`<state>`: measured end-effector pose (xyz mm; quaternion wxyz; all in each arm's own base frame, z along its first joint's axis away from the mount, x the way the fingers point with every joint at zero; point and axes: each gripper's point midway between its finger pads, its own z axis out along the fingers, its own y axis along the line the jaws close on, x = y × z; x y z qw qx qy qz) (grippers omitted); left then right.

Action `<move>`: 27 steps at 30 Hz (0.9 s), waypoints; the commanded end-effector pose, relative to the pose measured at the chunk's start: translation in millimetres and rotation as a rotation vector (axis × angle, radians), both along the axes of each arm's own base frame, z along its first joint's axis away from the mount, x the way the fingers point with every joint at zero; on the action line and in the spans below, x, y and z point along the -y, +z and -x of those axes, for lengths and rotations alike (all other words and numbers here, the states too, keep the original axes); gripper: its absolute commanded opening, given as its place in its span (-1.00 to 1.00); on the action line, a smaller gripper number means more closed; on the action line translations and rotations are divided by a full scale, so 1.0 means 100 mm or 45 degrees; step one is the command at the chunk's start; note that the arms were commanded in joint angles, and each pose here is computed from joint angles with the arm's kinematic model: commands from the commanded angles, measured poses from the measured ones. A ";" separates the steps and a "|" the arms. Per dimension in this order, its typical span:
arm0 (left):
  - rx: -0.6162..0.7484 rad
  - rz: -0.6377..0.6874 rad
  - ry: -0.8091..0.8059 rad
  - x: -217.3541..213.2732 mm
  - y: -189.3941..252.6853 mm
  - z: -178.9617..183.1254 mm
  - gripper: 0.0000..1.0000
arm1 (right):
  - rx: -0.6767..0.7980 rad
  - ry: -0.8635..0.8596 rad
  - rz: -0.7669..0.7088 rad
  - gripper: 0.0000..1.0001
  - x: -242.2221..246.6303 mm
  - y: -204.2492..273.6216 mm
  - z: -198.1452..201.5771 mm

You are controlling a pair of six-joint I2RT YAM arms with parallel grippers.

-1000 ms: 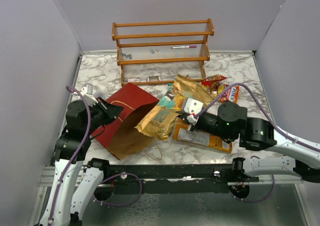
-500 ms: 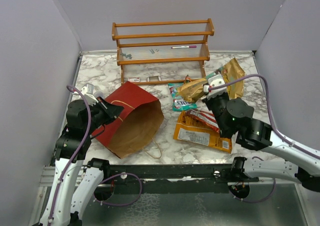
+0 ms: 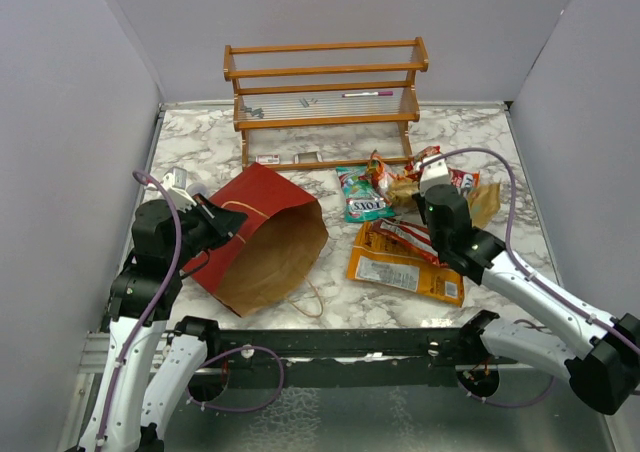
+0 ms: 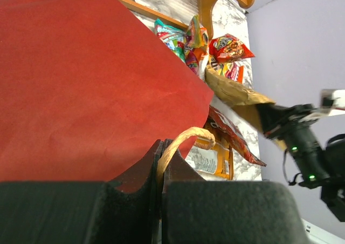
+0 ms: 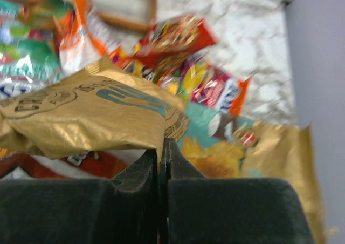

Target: Take the snacks out of the paper bag

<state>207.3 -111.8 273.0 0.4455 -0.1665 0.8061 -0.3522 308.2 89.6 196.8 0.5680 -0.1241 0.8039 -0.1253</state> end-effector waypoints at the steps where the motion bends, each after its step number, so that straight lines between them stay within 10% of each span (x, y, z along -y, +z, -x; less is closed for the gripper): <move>1: 0.061 0.003 -0.010 0.00 0.19 0.01 -1.00 | 0.004 0.005 -0.252 -0.96 -0.17 -0.25 0.02; 8: 0.059 0.014 -0.015 0.02 0.21 0.00 -1.00 | -0.027 0.005 -0.293 -0.92 -0.14 -0.49 0.13; 22: 0.119 0.163 -0.081 0.20 0.57 -0.15 -1.00 | 0.104 0.348 -0.399 0.83 -0.43 0.34 0.31; 27: 0.170 0.260 -0.151 0.34 0.82 -0.28 -1.00 | 0.093 0.448 -0.409 0.99 -0.53 0.45 0.39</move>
